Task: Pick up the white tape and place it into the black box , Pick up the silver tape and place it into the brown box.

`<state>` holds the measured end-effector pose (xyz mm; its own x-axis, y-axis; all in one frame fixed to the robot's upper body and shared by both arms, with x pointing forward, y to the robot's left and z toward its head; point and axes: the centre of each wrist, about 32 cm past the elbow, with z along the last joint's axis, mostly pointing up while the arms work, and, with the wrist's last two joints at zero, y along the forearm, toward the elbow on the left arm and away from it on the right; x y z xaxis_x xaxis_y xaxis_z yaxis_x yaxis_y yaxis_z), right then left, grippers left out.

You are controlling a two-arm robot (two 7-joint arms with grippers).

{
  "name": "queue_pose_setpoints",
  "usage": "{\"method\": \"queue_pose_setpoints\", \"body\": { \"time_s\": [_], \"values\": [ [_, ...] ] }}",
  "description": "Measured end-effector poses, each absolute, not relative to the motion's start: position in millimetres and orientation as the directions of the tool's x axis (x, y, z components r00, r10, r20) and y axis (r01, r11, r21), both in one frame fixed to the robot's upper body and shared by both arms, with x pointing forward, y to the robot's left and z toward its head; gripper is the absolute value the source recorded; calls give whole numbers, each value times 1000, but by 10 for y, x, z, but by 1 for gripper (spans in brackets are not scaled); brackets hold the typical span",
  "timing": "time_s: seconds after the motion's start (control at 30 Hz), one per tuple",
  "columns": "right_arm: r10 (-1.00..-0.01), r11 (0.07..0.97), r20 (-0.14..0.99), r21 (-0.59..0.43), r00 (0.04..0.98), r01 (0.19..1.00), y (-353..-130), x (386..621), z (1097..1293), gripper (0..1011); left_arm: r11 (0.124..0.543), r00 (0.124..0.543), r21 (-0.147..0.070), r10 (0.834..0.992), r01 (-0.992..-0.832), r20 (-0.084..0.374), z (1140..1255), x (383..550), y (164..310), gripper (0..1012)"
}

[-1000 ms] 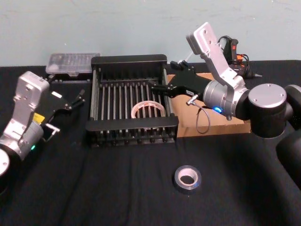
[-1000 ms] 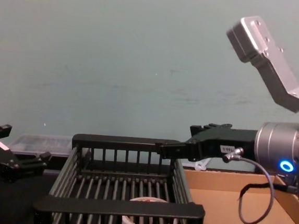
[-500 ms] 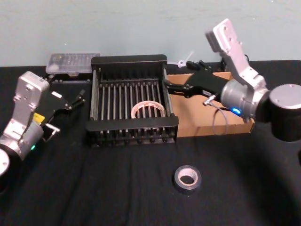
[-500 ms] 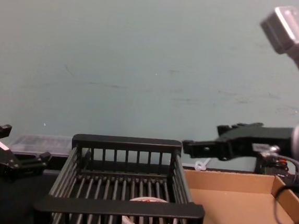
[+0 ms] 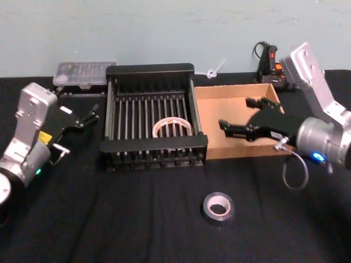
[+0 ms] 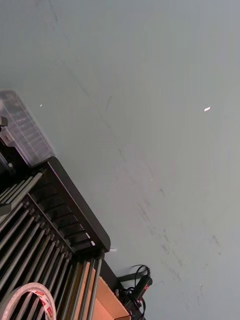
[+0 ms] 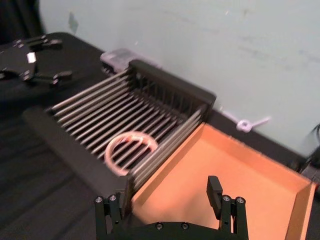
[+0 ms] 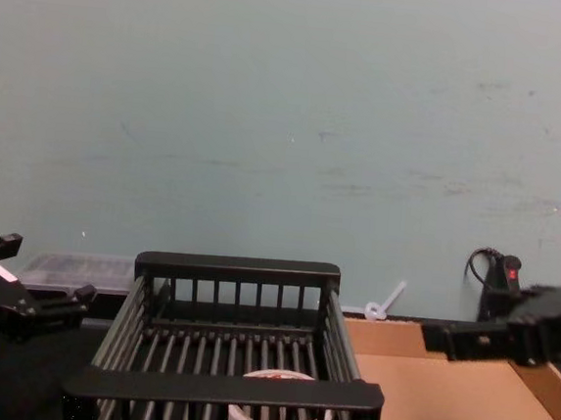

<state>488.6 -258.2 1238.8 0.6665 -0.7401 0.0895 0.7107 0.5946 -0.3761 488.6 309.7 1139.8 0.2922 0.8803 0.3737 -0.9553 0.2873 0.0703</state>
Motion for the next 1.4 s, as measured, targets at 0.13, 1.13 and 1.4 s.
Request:
{"method": "queue_pose_setpoints", "body": {
  "time_s": [0.13, 1.13, 1.4],
  "values": [
    [-724, 610, 58, -411, 687, 677, -2654, 4768, 12403, 1002, 287, 292, 70, 880, -955, 374, 11398, 4886, 3097, 1001],
    [-601, 641, 7, -593, 800, 487, -2630, 4514, 12199, 1002, 287, 292, 70, 880, -955, 374, 11398, 4886, 3097, 1001],
    [-590, 633, 5, -618, 807, 466, -2591, 4545, 12161, 1002, 287, 292, 70, 880, -955, 374, 11398, 4886, 3097, 1001]
  ]
}}
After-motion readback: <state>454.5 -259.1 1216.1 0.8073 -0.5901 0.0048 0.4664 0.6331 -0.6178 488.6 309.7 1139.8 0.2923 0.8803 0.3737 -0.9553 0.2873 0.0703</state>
